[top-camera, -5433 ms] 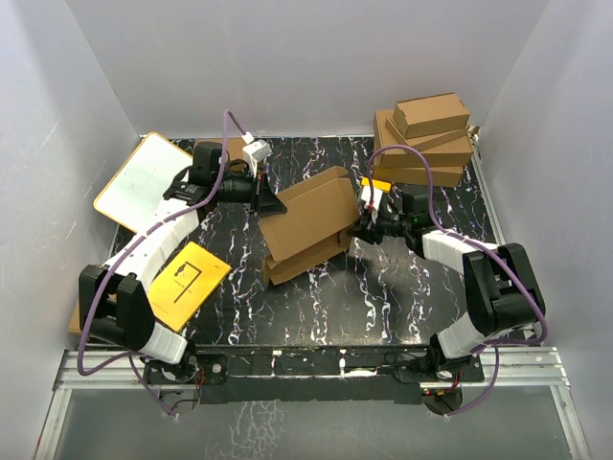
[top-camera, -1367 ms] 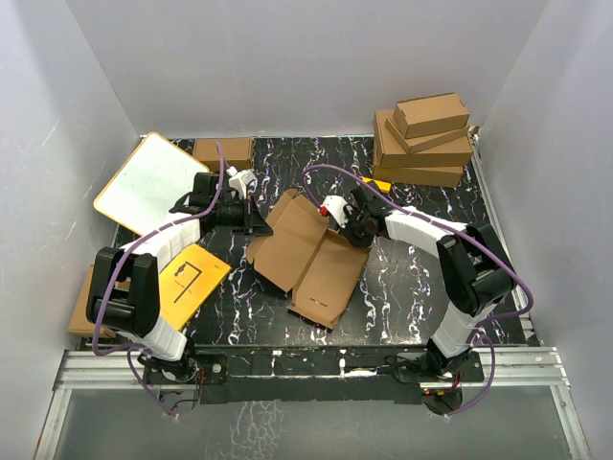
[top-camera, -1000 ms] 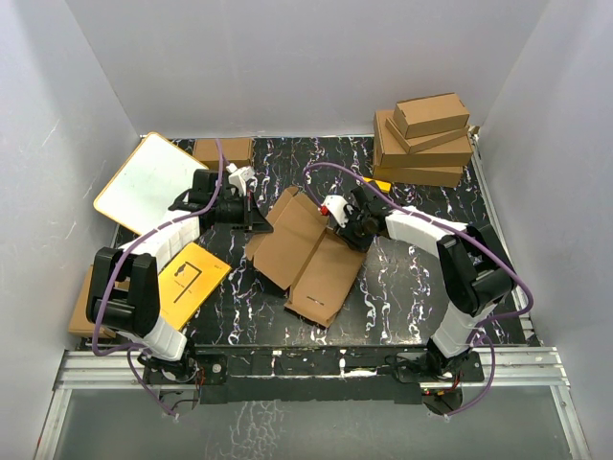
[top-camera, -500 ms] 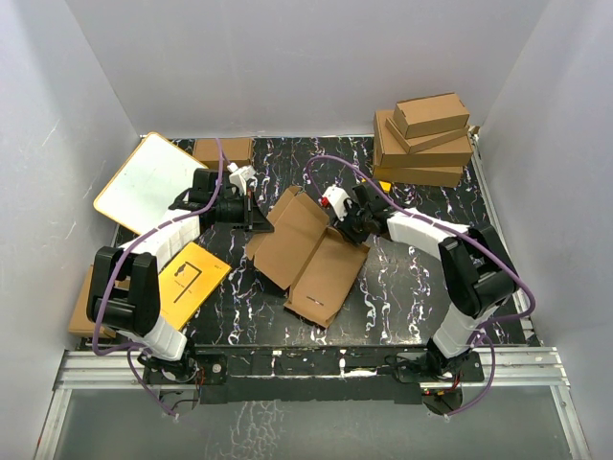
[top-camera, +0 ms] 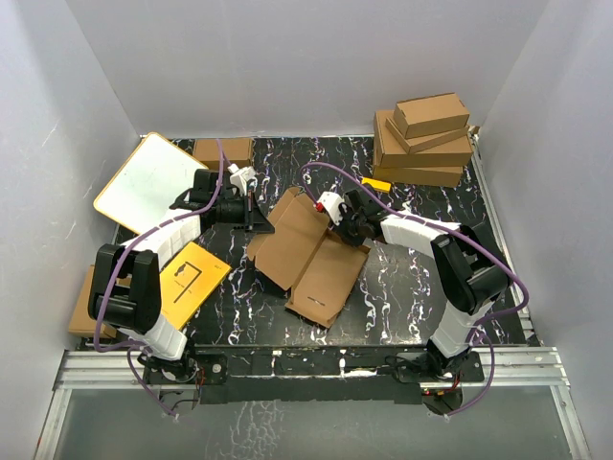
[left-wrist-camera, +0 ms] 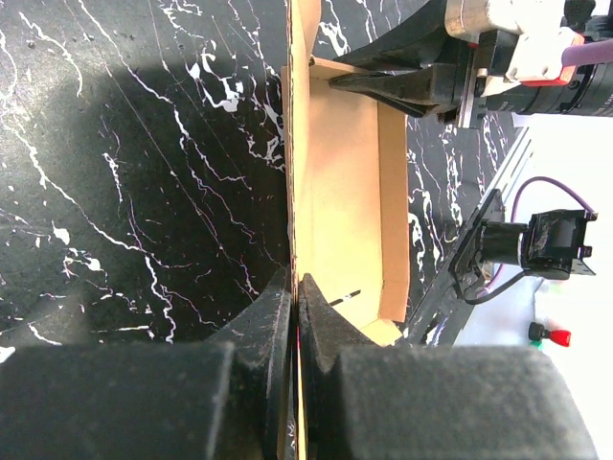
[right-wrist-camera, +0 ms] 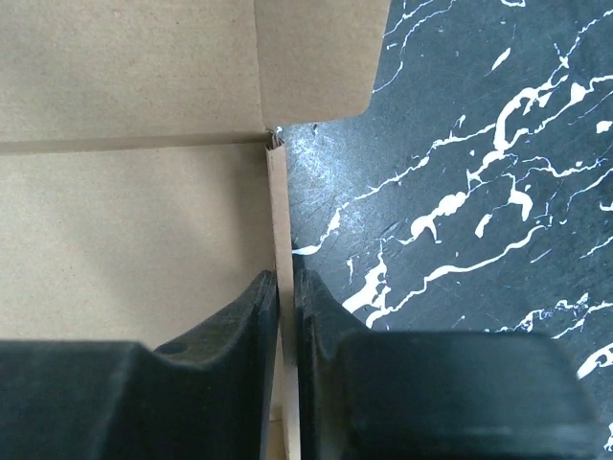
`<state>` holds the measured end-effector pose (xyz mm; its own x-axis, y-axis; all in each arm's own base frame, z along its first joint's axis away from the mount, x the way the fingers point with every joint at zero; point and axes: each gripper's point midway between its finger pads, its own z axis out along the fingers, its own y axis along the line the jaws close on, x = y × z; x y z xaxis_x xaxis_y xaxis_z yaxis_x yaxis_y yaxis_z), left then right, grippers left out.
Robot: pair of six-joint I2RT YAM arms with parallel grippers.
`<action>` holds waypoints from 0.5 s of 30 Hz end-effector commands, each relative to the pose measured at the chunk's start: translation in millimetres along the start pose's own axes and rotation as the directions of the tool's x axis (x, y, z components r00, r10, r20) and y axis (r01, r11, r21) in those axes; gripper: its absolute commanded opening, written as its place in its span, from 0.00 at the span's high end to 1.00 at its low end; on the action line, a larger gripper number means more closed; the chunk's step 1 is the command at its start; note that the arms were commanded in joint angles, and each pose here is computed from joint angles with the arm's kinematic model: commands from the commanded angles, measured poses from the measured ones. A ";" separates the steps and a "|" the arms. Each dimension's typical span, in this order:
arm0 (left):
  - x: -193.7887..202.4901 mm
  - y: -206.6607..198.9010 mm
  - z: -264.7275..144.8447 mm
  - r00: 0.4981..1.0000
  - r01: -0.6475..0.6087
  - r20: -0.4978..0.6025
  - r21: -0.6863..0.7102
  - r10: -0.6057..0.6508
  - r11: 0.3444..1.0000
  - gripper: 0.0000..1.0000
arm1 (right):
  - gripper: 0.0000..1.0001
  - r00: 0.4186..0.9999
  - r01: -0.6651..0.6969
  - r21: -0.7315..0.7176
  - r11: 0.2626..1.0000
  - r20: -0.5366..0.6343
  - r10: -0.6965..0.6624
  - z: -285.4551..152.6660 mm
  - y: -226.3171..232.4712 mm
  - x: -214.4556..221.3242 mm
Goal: Fold the paper box
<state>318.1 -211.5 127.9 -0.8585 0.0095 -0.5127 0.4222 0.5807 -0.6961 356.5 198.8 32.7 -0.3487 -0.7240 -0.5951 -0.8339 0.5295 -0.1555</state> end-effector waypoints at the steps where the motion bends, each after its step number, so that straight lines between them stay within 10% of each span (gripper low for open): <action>1: -13.1 -11.8 -4.5 0.999 -0.035 0.021 0.039 0.035 0.999 1.00 | 0.88 0.999 0.017 0.085 0.996 0.031 -0.020 -0.4 -16.5 -10.8; 8: -15.6 -11.2 -4.2 0.999 -0.041 0.022 0.034 0.041 0.999 1.00 | 0.91 1.000 0.018 0.076 0.997 0.023 -0.020 -1.9 -13.3 -9.7; 15: -16.0 -7.2 -4.7 0.997 -0.075 0.002 0.013 0.075 0.997 1.00 | 0.52 0.994 0.004 -0.012 1.000 0.107 -0.003 -23.3 -2.3 -28.4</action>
<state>321.8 -211.7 132.9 -0.8490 0.0215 -0.5279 0.4404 0.5808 -0.6846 354.5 199.8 32.9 -0.3488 -0.7283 -0.5899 -0.8347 0.5276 -0.1578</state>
